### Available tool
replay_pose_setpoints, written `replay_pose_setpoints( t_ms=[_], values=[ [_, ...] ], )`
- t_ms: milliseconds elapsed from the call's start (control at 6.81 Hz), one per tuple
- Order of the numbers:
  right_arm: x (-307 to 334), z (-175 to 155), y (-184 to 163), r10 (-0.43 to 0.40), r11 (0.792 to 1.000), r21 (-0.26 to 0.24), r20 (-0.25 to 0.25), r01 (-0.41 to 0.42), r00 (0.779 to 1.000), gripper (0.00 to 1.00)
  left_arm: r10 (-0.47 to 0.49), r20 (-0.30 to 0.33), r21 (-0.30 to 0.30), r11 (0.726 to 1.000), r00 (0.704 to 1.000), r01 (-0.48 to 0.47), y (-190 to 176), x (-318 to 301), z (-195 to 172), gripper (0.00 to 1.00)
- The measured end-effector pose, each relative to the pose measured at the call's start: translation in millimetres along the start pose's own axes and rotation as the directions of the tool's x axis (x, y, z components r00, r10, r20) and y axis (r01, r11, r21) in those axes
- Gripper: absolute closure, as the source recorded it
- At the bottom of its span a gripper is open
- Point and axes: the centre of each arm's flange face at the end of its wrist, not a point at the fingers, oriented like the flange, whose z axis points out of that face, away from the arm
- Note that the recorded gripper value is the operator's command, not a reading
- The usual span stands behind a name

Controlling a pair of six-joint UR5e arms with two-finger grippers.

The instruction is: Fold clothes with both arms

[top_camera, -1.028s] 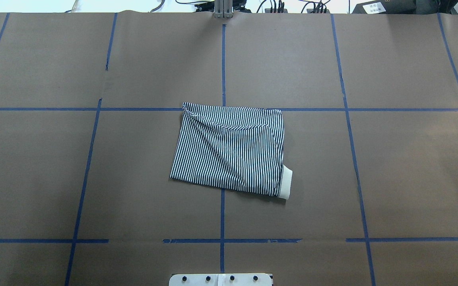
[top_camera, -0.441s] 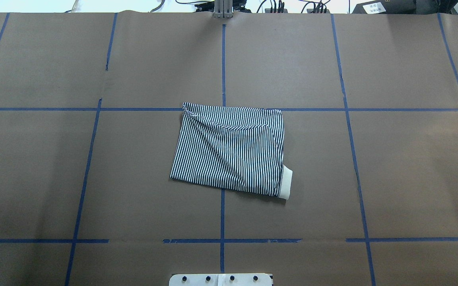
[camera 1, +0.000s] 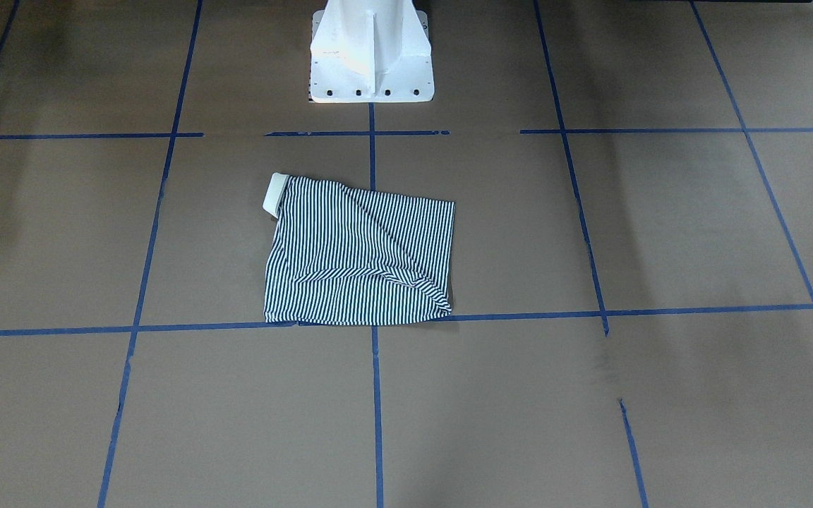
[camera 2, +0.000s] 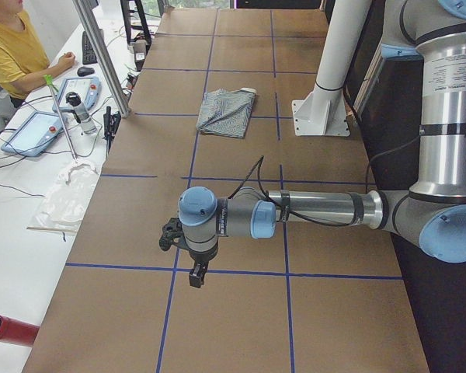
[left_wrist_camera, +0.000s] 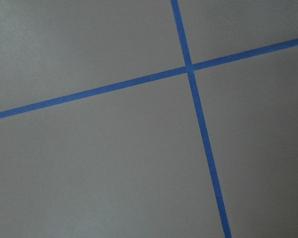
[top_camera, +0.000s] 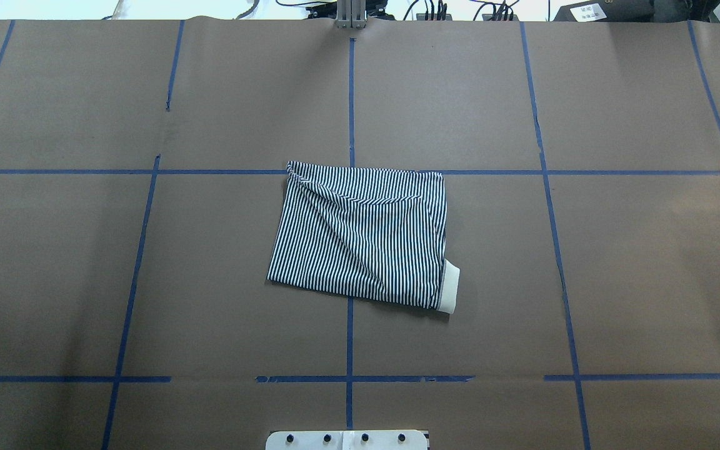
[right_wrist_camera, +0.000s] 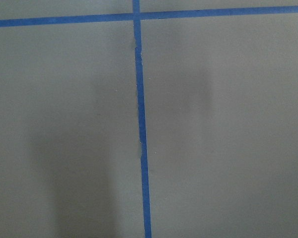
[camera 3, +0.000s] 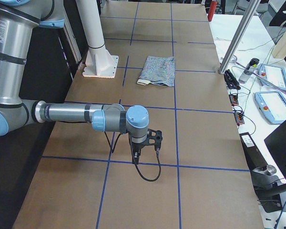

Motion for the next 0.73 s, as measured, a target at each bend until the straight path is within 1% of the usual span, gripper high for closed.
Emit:
replay_pose_setpoints(
  t_ms=[294,735],
  values=[
    [1.1,1.3,0.7,0.001,1.000,-0.001,-0.002,-0.001,1.000,0.00,0.021,0.015,0.019,1.000,1.000,-0.021,-3.9,6.2,-8.2,0.00],
    [7.6,8.3,1.4,0.012,1.000,-0.014,-0.003,-0.012,1.000,0.00,0.019,0.020,0.017,1.000,1.000,-0.019,-1.4,5.5,-8.0,0.00]
  ],
)
